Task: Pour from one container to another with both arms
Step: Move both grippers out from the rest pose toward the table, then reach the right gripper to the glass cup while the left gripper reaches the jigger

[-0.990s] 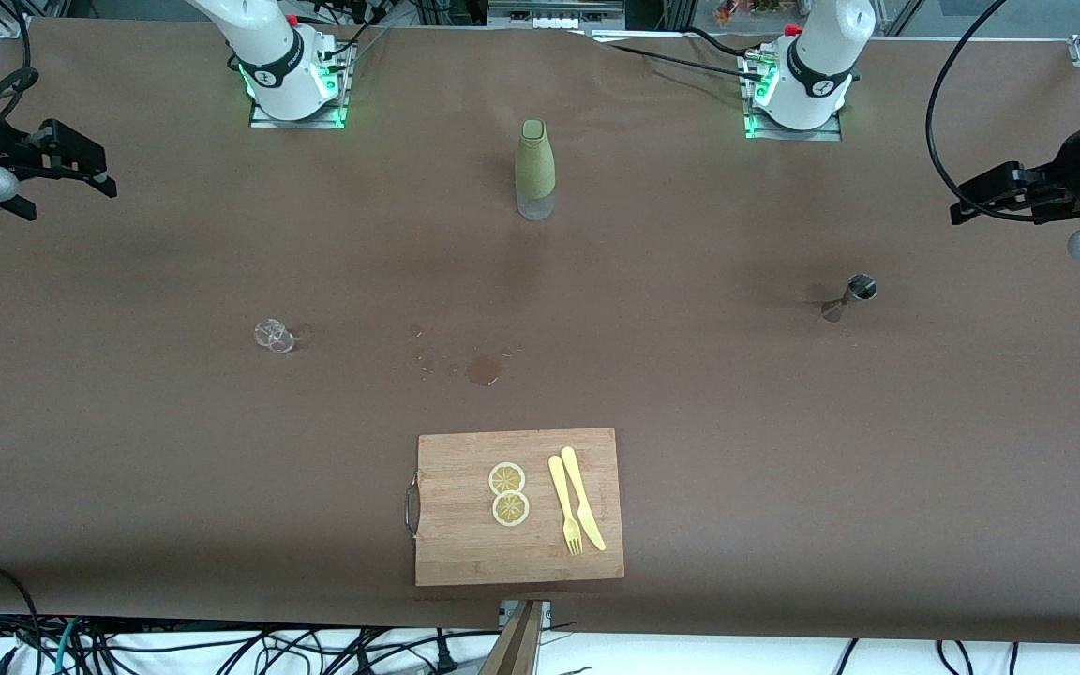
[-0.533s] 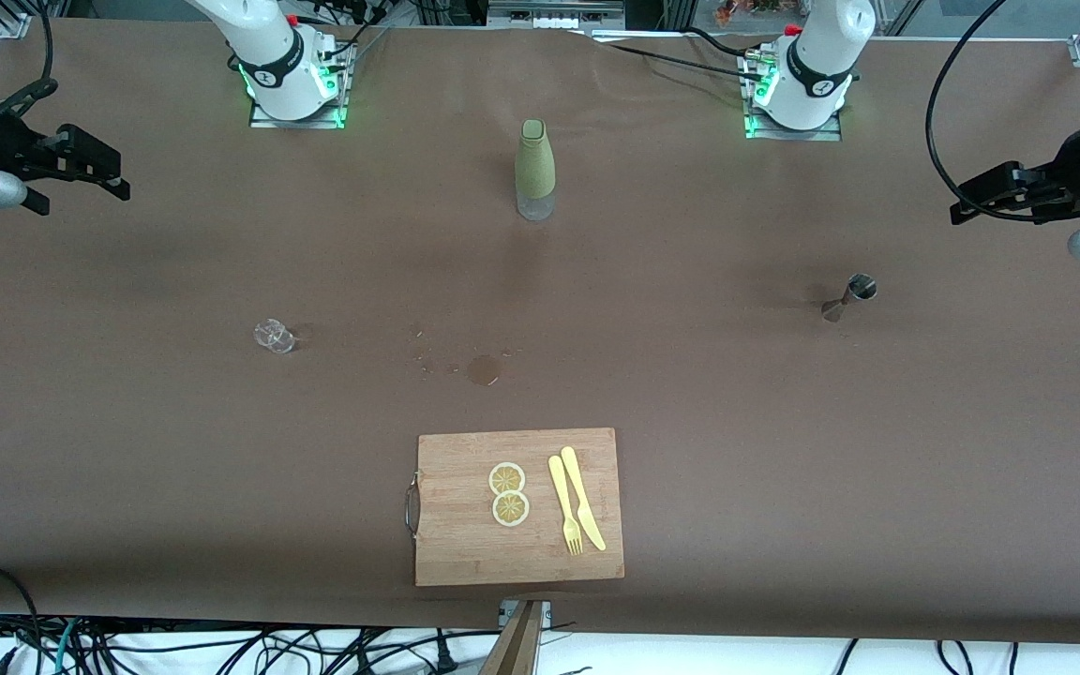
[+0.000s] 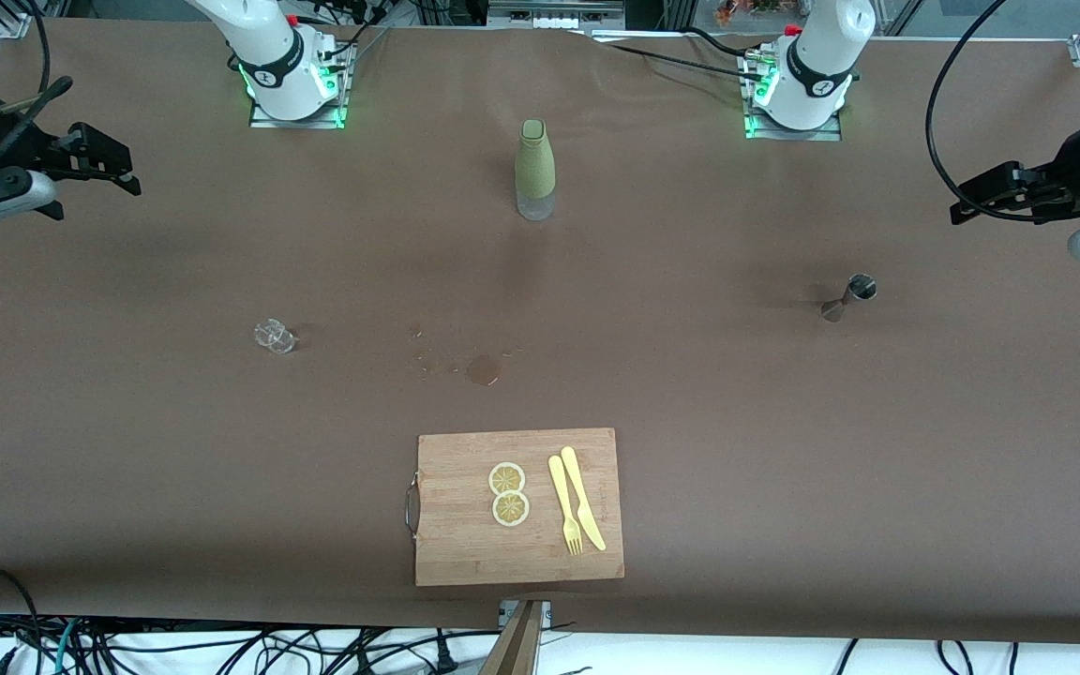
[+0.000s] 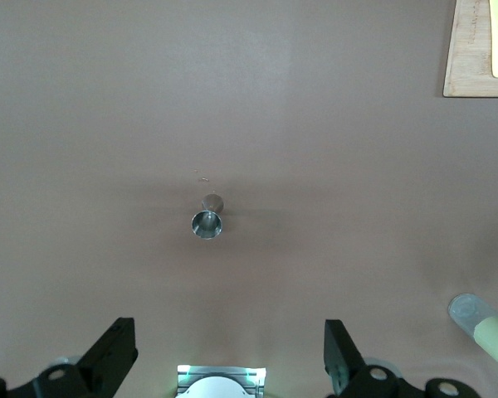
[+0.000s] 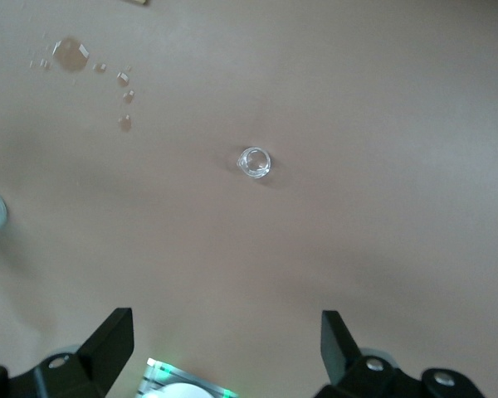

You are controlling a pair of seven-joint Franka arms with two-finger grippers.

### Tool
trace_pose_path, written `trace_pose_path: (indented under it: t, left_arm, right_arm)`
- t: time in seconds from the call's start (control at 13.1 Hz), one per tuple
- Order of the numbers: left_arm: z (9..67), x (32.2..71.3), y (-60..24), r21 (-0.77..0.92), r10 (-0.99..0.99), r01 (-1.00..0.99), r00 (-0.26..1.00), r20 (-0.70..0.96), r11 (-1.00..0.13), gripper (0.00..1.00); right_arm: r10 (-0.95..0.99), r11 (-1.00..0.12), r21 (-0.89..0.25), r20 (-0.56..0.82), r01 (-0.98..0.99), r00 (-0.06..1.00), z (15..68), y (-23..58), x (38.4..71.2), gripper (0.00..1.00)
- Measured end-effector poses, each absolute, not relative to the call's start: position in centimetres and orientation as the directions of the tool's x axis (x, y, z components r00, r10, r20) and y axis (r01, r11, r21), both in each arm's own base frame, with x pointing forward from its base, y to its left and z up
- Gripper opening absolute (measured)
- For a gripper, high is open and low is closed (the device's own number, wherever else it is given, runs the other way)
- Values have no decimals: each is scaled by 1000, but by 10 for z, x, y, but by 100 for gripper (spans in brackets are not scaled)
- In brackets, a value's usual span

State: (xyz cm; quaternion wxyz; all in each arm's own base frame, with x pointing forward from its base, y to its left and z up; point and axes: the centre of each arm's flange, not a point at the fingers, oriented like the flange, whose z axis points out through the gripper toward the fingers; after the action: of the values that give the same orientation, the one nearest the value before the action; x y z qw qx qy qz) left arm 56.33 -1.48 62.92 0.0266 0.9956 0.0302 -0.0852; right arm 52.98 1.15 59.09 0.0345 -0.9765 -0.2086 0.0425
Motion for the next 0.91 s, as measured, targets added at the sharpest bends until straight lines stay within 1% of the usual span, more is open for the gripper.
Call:
trace_pose_path:
  t: [0.15,0.38,0.53,0.69,0.76,0.91]
  left_arm:
    - [626,565,-15,47,56,65,982,-179,-997,100]
    - [614,569,-13,41,61,71,976,-211,-997,100]
    - [604,570,-3,35,78,90,966,-247,-995,100]
    - [590,574,27,33,120,134,953,-278,-990,100]
    - [578,577,51,54,109,131,948,-300,-990,100]
    - [541,581,98,135,3,54,938,-347,-989,100]
  right_arm:
    - [536,-843,-98,-65,529,842,579,6,536,100]
    - [722,-689,-107,-12,717,692,555,-10,557,100]
    - [784,-608,-157,37,778,620,533,-21,568,100]
    - [831,-519,-211,103,828,547,510,-31,576,100]
    - [846,-472,-239,151,849,512,496,-40,580,100]
    - [860,-359,-282,270,890,432,461,-60,590,100]
